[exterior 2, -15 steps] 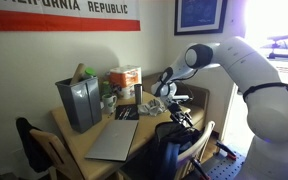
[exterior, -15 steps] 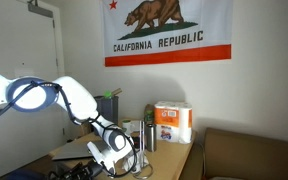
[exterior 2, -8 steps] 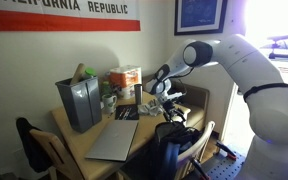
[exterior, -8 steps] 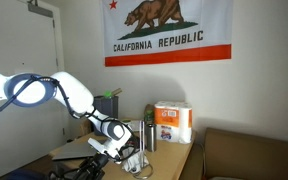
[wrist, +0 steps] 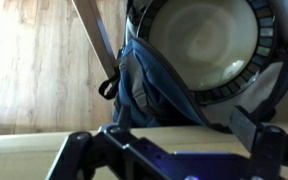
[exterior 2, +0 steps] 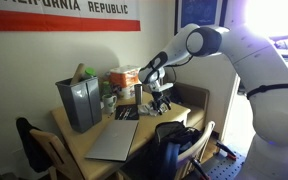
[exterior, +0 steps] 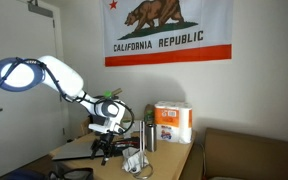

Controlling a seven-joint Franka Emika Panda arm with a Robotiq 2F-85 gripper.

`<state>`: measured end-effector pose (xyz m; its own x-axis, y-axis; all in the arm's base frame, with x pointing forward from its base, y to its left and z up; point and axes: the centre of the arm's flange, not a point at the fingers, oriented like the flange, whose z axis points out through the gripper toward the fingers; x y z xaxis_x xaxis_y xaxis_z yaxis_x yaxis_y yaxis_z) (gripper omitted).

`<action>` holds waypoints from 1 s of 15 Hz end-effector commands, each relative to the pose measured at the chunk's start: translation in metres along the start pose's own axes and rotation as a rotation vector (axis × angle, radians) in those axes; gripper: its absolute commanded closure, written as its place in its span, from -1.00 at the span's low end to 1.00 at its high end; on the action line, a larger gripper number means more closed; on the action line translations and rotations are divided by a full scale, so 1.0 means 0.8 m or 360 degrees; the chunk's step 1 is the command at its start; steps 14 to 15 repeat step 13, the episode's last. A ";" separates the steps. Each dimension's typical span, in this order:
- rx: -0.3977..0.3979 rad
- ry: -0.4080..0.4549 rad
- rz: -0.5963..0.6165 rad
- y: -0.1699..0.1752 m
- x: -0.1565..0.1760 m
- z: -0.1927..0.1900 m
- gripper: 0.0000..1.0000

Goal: Move the bowl forward

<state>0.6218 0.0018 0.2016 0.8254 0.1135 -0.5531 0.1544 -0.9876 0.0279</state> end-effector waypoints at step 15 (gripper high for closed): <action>-0.0039 0.0527 0.0052 -0.018 -0.031 -0.062 -1.00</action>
